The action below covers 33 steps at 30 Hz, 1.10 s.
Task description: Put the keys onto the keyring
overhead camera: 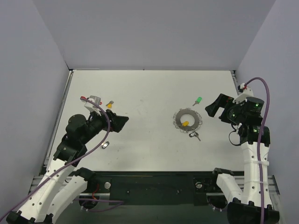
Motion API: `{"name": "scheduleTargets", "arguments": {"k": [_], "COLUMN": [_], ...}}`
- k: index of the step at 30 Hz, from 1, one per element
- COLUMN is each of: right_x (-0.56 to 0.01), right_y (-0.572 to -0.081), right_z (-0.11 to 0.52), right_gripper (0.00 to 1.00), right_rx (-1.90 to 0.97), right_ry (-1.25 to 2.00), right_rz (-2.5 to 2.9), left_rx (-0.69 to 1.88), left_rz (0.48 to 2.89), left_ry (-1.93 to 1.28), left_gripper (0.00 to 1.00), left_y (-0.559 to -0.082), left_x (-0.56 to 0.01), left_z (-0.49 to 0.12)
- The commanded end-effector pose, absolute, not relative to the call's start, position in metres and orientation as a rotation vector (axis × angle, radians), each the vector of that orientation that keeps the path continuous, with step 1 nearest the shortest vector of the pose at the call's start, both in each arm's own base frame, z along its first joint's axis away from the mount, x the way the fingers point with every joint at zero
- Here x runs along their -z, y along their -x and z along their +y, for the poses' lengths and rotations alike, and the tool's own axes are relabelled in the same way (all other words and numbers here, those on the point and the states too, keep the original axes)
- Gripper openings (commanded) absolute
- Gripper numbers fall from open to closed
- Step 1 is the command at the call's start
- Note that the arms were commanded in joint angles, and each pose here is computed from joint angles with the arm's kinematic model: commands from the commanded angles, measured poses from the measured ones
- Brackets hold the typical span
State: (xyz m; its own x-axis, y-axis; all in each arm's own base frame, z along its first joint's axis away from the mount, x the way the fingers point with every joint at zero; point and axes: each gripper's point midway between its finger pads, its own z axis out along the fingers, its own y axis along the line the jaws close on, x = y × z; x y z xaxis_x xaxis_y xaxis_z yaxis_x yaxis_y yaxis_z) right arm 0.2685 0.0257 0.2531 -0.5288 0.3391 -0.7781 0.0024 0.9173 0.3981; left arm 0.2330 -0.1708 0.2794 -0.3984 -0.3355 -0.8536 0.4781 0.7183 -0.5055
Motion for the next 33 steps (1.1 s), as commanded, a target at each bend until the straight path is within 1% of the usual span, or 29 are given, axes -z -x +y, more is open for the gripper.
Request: {"name": "scheduleTargets", "arguments": {"k": [1, 3, 4, 5, 6, 7, 9, 10, 12, 16, 17, 18, 20, 21, 27, 30, 31, 32, 33], "right_x": [-0.255, -0.255, -0.256, -0.247, -0.247, -0.236, -0.223, -0.219, -0.216, -0.209, -0.204, -0.204, -0.196, -0.19, -0.19, -0.19, -0.191, -0.192, -0.194], "right_y": [-0.277, -0.277, -0.273, -0.274, -0.262, -0.258, -0.248, -0.248, -0.248, -0.246, -0.245, -0.245, -0.245, -0.244, -0.243, -0.239, -0.239, -0.238, -0.238], "right_z": [0.025, 0.036, 0.052, 0.058, 0.075, 0.084, 0.089, 0.083, 0.084, 0.087, 0.088, 0.088, 0.091, 0.094, 0.093, 0.096, 0.097, 0.098, 0.099], "right_gripper": [1.0, 1.0, 1.0, 1.0, 1.0, 1.0, 1.0, 1.0, 1.0, 1.0, 1.0, 1.0, 1.0, 1.0, 1.0, 1.0, 1.0, 1.0, 1.0], "right_rx": [-0.437, -0.5, -0.595, -0.621, -0.725, -0.719, -0.642, -0.558, -0.514, -0.533, -0.542, -0.542, -0.569, -0.598, -0.674, -0.702, -0.711, -0.714, -0.719], "right_ry": [-0.214, -0.11, -0.029, 0.085, 0.188, 0.349, 0.543, 0.583, 0.627, 0.652, 0.656, 0.658, 0.655, 0.653, 0.587, 0.594, 0.596, 0.595, 0.6], "right_rz": [2.082, 2.099, 2.102, 2.126, 2.144, 2.172, 2.231, 2.253, 2.25, 2.227, 2.226, 2.219, 2.214, 2.21, 2.186, 2.172, 2.169, 2.165, 2.158], "left_rx": [0.821, 0.757, 0.724, 0.682, 0.659, 0.635, 0.606, 0.604, 0.601, 0.618, 0.573, 0.493, 0.307, 0.261, 0.123, 0.097, 0.091, 0.071, 0.066], "left_rz": [1.776, 1.828, 1.834, 1.875, 1.883, 1.928, 1.978, 1.983, 2.013, 2.058, 2.09, 2.19, 2.29, 2.296, 2.408, 2.436, 2.413, 2.443, 2.426], "left_ry": [-0.113, -0.096, -0.112, -0.092, -0.096, -0.093, -0.092, -0.096, -0.09, -0.114, -0.117, -0.133, -0.137, -0.131, -0.125, -0.108, -0.096, -0.092, -0.076], "left_gripper": [0.97, 0.97, 0.97, 0.97, 0.97, 0.97, 0.97, 0.97, 0.97, 0.96, 0.96, 0.95, 0.94, 0.94, 0.91, 0.89, 0.88, 0.87, 0.84], "left_y": [-0.243, -0.251, -0.254, -0.261, -0.265, -0.27, -0.277, -0.28, -0.287, -0.291, -0.292, -0.291, -0.293, -0.295, -0.298, -0.318, -0.33, -0.34, -0.354], "left_x": [-0.274, -0.26, -0.259, -0.249, -0.248, -0.237, -0.228, -0.23, -0.223, -0.212, -0.206, -0.192, -0.181, -0.185, -0.163, -0.153, -0.16, -0.149, -0.156], "left_z": [-0.165, -0.159, -0.157, -0.153, -0.151, -0.15, -0.15, -0.151, -0.154, -0.161, -0.156, -0.148, -0.125, -0.119, -0.105, -0.108, -0.107, -0.107, -0.105]}}
